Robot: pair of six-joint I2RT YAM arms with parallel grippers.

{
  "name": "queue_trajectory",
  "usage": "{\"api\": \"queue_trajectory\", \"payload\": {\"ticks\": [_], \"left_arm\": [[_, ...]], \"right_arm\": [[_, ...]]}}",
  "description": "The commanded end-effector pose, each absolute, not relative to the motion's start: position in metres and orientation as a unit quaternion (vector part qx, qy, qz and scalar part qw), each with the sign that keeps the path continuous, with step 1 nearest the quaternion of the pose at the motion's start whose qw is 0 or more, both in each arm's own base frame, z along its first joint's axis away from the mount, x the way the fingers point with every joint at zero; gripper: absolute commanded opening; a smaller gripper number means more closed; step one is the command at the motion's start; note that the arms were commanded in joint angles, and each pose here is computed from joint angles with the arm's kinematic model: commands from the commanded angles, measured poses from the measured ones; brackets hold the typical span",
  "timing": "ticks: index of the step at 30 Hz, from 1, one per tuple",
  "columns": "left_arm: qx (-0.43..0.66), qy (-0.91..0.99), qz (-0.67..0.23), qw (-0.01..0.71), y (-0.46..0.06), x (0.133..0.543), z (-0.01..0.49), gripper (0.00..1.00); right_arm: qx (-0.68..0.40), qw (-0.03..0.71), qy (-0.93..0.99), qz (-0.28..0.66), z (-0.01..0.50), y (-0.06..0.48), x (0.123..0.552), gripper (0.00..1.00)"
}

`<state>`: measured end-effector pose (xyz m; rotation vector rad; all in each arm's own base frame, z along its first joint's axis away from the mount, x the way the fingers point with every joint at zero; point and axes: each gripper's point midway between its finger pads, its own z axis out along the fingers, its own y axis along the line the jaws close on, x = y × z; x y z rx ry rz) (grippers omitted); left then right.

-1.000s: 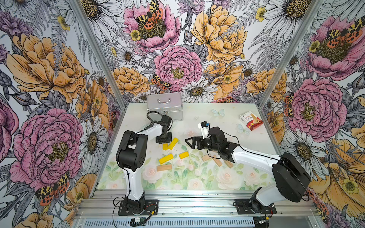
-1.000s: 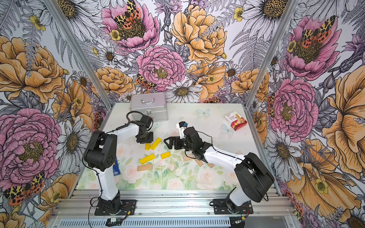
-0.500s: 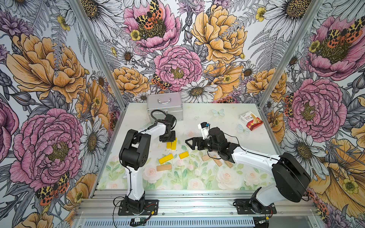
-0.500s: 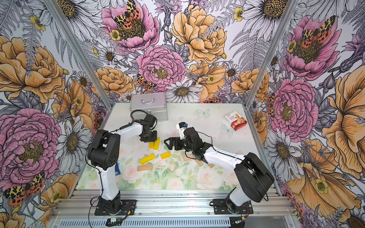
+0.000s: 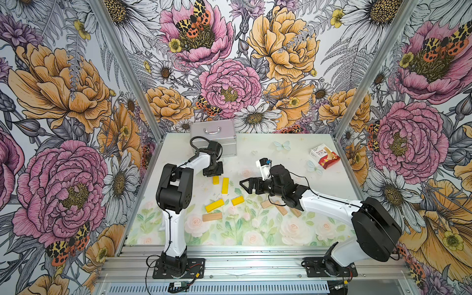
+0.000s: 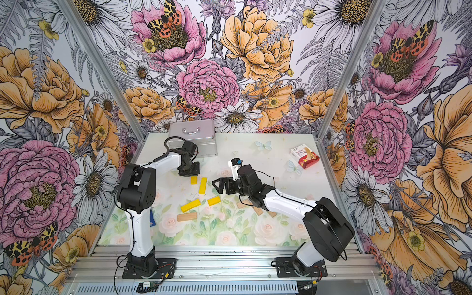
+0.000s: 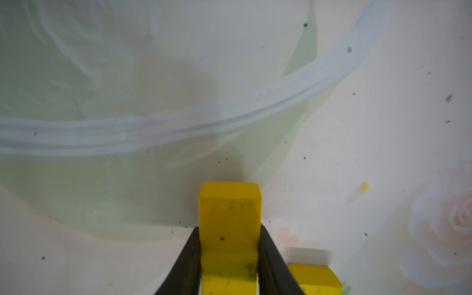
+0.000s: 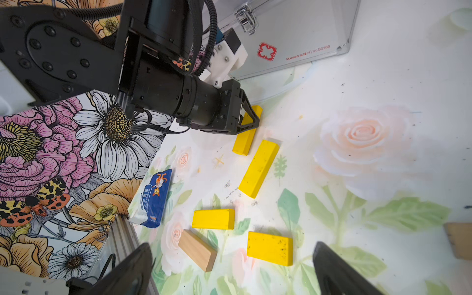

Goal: Assemble the letter k with building blocks
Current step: Place the building block at the center of the board.

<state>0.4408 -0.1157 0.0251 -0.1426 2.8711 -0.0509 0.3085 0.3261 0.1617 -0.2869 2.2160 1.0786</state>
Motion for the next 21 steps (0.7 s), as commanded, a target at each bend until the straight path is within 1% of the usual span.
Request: {"api": "queue_trajectory", "payload": {"ticks": [1,9,16,21], "left_arm": [[-0.023,0.993,-0.013,0.115,-0.1226,0.4387,0.0185,0.24],[-0.006,0.993,-0.002,0.115,-0.1257,0.4406,0.0225,0.24],[0.025,0.993,0.043,0.103,-0.1222,0.4365,0.0201,0.24],[0.020,0.994,0.041,0.103,-0.1230,0.4361,0.0196,0.24]], "right_arm": [[-0.118,0.324,0.842,0.414,0.1623,0.3291,0.3058,0.99],[-0.122,0.324,0.842,0.413,0.1617,0.3304,0.3064,0.99],[-0.124,0.318,0.844,0.413,0.1575,0.3322,0.3065,0.99],[-0.124,0.318,0.844,0.413,0.1576,0.3315,0.3057,0.99]]}}
